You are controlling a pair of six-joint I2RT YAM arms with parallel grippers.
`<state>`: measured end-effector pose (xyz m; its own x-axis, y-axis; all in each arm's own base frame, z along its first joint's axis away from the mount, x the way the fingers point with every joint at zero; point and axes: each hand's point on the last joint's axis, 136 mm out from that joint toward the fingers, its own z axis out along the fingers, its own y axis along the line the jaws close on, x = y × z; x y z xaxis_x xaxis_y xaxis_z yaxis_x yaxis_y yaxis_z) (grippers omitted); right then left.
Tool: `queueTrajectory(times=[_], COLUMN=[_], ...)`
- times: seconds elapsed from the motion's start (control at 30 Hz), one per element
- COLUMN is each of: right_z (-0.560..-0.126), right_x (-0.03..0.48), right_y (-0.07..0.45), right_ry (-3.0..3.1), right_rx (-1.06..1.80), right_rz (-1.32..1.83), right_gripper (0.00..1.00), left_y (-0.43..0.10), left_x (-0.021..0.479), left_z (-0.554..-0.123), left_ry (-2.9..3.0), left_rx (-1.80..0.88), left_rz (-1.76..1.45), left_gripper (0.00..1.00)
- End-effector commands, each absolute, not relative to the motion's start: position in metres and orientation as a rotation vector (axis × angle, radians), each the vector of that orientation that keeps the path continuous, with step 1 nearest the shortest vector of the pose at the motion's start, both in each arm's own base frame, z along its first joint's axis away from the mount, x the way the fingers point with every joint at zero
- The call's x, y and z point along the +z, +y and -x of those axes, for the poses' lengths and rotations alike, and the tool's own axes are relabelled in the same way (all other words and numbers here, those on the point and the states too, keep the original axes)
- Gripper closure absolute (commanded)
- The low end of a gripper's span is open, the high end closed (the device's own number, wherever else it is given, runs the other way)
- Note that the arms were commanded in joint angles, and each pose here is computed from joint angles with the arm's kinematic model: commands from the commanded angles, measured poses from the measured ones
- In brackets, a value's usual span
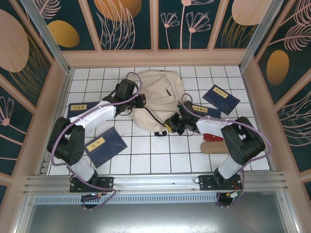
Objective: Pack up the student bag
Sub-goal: Unzip the student bag at the top-center of the table.
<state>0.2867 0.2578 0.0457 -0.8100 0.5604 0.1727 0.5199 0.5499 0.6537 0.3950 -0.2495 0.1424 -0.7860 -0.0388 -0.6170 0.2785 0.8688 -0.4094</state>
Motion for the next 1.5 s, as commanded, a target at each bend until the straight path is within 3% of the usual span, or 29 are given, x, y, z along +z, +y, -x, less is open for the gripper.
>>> queueTrajectory(times=[0.0, 0.13, 0.27, 0.43, 0.63, 1.1, 1.47], right_z=[-0.304, -0.325, -0.342, -0.348, -0.342, -0.326, -0.355], right_x=[0.046, 0.036, 0.03, 0.05, 0.073, 0.101, 0.117], right_y=[0.238, 0.188, 0.169, 0.196, 0.201, 0.234, 0.281], right_ry=[2.711, 2.718, 2.744, 2.717, 2.656, 2.565, 2.485], right_rx=[0.953, 0.704, 0.684, 0.923, 1.049, 1.264, 1.27], right_rz=[-0.84, -0.588, -0.445, -0.495, -0.692, -0.886, -1.047], right_gripper=[0.91, 0.91, 0.91, 0.84, 0.64, 0.54, 0.53], left_y=[-0.247, -0.254, -0.267, -0.278, -0.286, -0.277, -0.276], left_x=[0.159, 0.158, 0.154, 0.149, 0.13, 0.129, 0.132], left_z=[-0.401, -0.399, -0.396, -0.4, -0.413, -0.413, -0.411], left_ry=[2.339, 2.339, 2.334, 2.32, 2.353, 2.365, 2.353], left_rx=[-0.656, -0.701, -0.803, -0.887, -0.878, -0.805, -0.82], left_rz=[-0.152, -0.183, -0.204, -0.18, -0.176, -0.175, -0.164], left_gripper=[1.0, 1.0, 1.0, 1.0, 1.0, 1.0, 1.0])
